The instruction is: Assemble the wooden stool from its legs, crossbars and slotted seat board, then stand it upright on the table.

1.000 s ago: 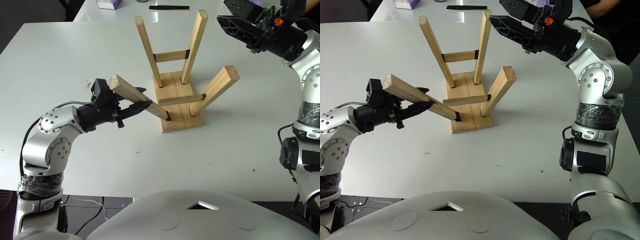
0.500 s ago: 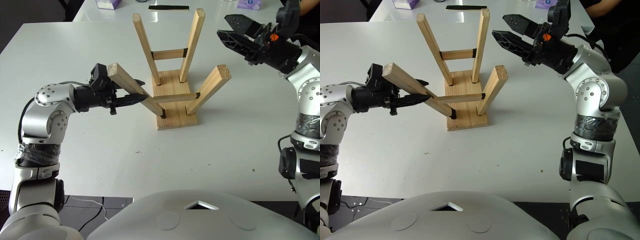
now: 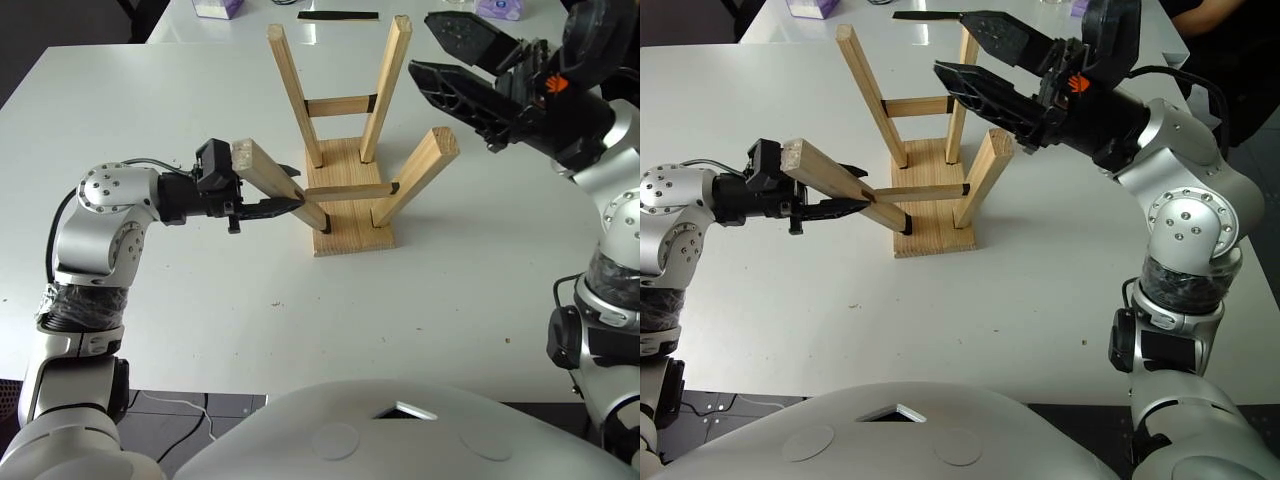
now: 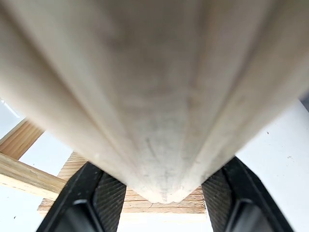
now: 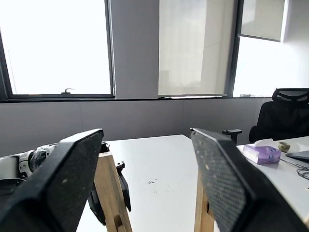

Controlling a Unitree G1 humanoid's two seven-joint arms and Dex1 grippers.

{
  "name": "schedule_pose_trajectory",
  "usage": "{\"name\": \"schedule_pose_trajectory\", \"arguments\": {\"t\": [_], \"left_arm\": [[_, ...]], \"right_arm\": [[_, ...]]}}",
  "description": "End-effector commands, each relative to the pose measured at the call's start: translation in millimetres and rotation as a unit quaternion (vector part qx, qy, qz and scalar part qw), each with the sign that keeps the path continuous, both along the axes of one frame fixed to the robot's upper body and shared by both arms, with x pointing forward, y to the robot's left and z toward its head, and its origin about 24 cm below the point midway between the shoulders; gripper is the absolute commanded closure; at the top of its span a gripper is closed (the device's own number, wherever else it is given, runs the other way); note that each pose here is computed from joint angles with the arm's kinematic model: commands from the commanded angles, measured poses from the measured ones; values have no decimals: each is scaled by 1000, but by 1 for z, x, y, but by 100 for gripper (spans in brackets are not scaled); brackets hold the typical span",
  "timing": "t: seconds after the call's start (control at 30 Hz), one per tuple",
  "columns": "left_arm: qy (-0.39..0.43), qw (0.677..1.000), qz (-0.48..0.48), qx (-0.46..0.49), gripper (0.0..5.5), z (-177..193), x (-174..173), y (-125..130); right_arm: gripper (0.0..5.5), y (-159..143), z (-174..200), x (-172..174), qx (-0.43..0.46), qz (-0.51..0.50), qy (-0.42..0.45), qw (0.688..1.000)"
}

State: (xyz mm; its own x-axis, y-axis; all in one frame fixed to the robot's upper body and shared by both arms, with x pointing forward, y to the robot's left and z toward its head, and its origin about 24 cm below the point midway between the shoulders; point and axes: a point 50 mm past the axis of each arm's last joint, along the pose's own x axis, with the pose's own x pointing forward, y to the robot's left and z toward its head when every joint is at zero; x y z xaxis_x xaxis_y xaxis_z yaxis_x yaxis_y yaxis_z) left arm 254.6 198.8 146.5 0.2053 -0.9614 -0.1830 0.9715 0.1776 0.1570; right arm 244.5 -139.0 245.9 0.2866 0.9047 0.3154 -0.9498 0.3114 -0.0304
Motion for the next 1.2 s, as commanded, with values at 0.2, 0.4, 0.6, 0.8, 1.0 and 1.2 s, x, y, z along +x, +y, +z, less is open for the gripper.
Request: {"name": "schedule_pose_trajectory", "arguments": {"t": [0.2,0.4,0.6,0.8,1.0,1.2], "left_arm": [[46,996,58,46,345,-11,3,-5],[41,996,70,48,345,-8,-4,-14],[47,993,65,85,345,-8,1,-16],[64,989,49,121,345,-9,9,-17],[64,987,30,141,345,-6,7,-20],[66,986,58,142,345,-8,8,-22]], "right_arm": [[218,50,6,-24,-29,-26,-35,999],[280,61,-12,-11,-69,-138,-47,987],[378,70,-33,-3,-118,-198,-78,970],[472,74,-57,1,-170,-216,-108,955],[550,76,-60,-1,-167,-239,-117,949],[550,77,-73,-11,-202,-198,-98,954]]}}
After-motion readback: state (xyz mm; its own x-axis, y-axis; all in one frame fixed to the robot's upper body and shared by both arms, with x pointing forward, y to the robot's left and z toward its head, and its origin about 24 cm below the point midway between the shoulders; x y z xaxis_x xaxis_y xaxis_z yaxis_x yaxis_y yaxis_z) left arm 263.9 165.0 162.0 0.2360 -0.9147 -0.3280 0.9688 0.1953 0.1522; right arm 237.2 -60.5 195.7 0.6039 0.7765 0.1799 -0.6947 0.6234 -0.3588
